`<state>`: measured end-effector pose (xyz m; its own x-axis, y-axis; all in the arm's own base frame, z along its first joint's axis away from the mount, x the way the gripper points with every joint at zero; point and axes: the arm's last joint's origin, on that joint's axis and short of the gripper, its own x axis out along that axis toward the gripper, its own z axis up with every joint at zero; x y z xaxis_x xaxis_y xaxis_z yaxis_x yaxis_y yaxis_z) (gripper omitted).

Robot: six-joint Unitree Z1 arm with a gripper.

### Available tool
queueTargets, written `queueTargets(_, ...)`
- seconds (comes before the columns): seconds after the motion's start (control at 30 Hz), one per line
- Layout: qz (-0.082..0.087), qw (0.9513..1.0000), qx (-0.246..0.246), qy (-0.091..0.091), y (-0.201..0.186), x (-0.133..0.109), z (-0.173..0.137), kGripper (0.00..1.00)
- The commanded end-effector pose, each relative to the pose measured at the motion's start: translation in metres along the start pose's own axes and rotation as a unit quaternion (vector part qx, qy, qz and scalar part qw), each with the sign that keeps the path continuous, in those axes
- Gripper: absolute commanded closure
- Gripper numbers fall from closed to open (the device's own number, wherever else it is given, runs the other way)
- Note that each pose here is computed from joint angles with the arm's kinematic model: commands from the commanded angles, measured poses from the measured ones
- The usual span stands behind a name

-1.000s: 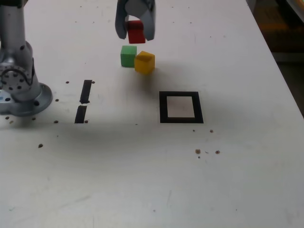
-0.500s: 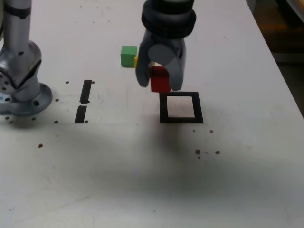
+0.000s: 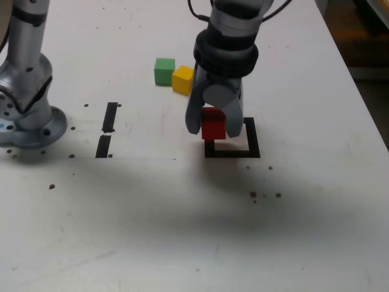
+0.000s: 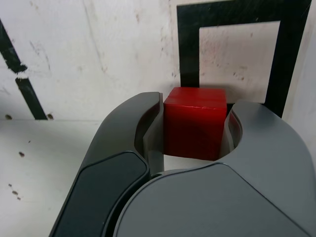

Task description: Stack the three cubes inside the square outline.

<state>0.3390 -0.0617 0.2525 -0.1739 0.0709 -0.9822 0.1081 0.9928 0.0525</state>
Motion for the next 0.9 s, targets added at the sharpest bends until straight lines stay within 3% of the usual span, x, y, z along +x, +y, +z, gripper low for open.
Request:
queueTargets(0.0, 0.005, 1.0000, 0.000, 0.003, 0.002, 0.005, 0.004, 0.67)
queueTargets(0.3, 0.016, 0.9998, 0.007, 0.003, 0.005, 0.017, 0.024, 0.64)
queueTargets(0.37, 0.019, 0.9998, 0.010, 0.004, 0.005, 0.019, 0.027, 0.55)
queueTargets(0.53, 0.018, 0.9996, 0.017, 0.010, 0.007, 0.023, 0.032, 0.13)
queueTargets(0.6, 0.019, 0.9996, 0.018, 0.012, 0.008, 0.021, 0.031, 0.03)
queueTargets(0.73, 0.023, 0.9994, 0.017, 0.017, 0.009, 0.011, 0.023, 0.00)
queueTargets(0.87, 0.026, 0.9987, 0.003, 0.044, 0.018, -0.007, -0.001, 0.00)
